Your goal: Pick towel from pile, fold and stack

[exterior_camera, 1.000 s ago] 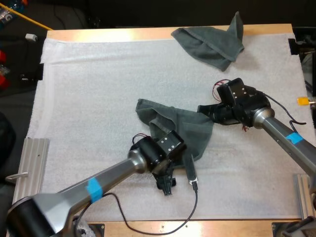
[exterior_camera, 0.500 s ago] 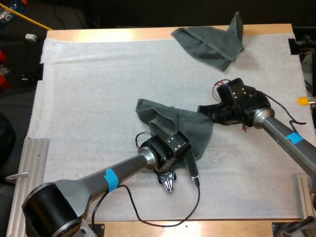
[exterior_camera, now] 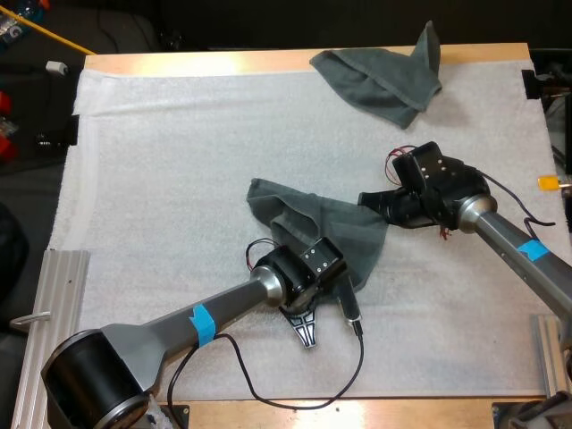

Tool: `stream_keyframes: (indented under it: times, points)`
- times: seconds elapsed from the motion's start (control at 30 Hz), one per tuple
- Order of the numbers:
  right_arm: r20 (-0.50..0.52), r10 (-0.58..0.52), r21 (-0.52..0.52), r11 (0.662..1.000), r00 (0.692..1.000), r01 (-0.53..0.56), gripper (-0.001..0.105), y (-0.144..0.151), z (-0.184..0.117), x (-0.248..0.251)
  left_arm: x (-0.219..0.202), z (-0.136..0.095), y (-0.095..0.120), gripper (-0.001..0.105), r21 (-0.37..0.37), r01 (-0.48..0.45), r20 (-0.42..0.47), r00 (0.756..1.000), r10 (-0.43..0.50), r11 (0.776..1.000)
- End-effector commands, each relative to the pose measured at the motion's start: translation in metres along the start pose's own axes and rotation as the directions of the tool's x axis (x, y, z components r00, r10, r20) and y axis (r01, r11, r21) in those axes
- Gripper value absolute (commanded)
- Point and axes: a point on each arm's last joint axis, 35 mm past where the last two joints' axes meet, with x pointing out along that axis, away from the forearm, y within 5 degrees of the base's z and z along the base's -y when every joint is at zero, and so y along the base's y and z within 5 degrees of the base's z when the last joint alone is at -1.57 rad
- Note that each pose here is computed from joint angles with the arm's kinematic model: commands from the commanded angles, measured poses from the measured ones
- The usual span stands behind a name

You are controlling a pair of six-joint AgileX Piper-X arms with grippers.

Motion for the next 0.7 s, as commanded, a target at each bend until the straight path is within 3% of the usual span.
stream_keyframes:
  times: [0.0, 0.13, 0.3, 0.43, 0.6, 0.67]
  points:
    - [-0.011, -0.018, -0.029, 0.999, 1.0, 0.017, 0.0, -0.001, -0.002, -0.004, -0.005, 0.001, 0.0, 0.0, -0.026, -0.011, 0.015, 1.0, 0.011, 1.0]
    - [-0.026, 0.005, -0.163, 0.987, 1.0, -0.009, 0.0, 0.0, -0.004, -0.007, -0.026, -0.004, 0.001, 0.0, -0.038, -0.016, 0.048, 0.999, 0.018, 0.999]
    - [0.021, -0.008, -0.165, 0.986, 1.0, 0.011, 0.0, 0.0, -0.005, -0.037, -0.072, -0.021, 0.002, 0.0, -0.048, -0.032, 0.138, 0.99, 0.039, 0.998]
    - [0.103, -0.126, -0.152, 0.978, 0.987, 0.141, 0.0, -0.005, -0.012, -0.082, -0.114, -0.046, 0.001, 0.0, -0.06, -0.049, 0.221, 0.973, 0.061, 0.997]
    - [0.18, -0.108, -0.15, 0.979, 0.978, 0.136, 0.0, -0.005, -0.03, -0.137, -0.173, -0.077, 0.0, 0.0, -0.087, -0.07, 0.393, 0.914, 0.099, 0.994]
    - [0.212, -0.067, -0.133, 0.986, 0.975, 0.097, 0.0, -0.001, -0.041, -0.158, -0.202, -0.087, 0.001, 0.0, -0.105, -0.08, 0.491, 0.863, 0.121, 0.991]
